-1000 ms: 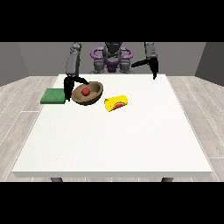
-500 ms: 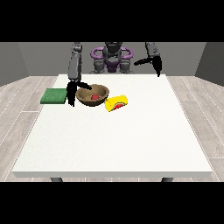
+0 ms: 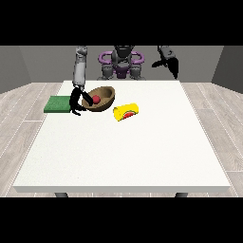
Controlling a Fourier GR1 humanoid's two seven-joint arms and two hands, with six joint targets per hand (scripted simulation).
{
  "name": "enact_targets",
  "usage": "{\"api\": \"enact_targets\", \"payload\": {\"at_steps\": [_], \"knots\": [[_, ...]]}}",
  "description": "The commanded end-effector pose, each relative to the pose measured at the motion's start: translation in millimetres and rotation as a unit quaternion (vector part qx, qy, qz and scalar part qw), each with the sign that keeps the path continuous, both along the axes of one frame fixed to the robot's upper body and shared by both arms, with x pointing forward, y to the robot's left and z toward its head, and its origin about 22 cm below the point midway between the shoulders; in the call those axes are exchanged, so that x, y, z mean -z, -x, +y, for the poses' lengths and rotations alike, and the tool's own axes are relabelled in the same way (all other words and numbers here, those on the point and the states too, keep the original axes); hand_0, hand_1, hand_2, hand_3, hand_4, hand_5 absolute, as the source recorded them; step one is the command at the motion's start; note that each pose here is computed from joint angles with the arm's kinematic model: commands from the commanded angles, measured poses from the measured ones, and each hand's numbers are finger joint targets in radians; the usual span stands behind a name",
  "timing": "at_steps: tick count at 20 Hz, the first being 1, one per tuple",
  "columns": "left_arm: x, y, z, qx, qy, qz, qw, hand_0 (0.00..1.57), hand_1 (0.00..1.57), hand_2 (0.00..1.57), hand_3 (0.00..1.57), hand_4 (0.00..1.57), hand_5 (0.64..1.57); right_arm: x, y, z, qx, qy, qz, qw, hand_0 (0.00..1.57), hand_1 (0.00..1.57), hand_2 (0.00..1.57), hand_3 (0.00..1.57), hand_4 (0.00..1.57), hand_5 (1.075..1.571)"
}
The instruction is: Pick the cup and pour the ball into the bowl, then pick the bowl and place it on the pad
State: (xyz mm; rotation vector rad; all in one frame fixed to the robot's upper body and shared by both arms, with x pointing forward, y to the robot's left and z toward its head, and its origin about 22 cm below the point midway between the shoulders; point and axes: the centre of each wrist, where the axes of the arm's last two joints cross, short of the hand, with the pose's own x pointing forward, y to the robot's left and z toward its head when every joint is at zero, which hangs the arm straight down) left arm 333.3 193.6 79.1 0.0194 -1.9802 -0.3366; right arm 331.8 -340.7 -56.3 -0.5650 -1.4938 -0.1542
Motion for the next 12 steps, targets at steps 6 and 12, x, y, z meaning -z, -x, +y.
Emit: {"api": "enact_targets", "payload": {"at_steps": [6,12], "knots": [[54,-1,39,-0.075,0.027,0.104,0.991,0.0,0.0,0.0,0.0,0.97,1.423,-16,-27.1,39,0.017,0.034,0.192,0.9806,1.57,1.57,1.57,0.94,0.84,1.563],[105,31,101,-0.129,0.024,0.163,0.978,0.0,0.0,0.0,0.0,1.0,1.404,-66,-56.2,49,-0.029,0.044,0.226,0.9727,1.57,1.57,1.57,0.89,0.81,1.567]]}}
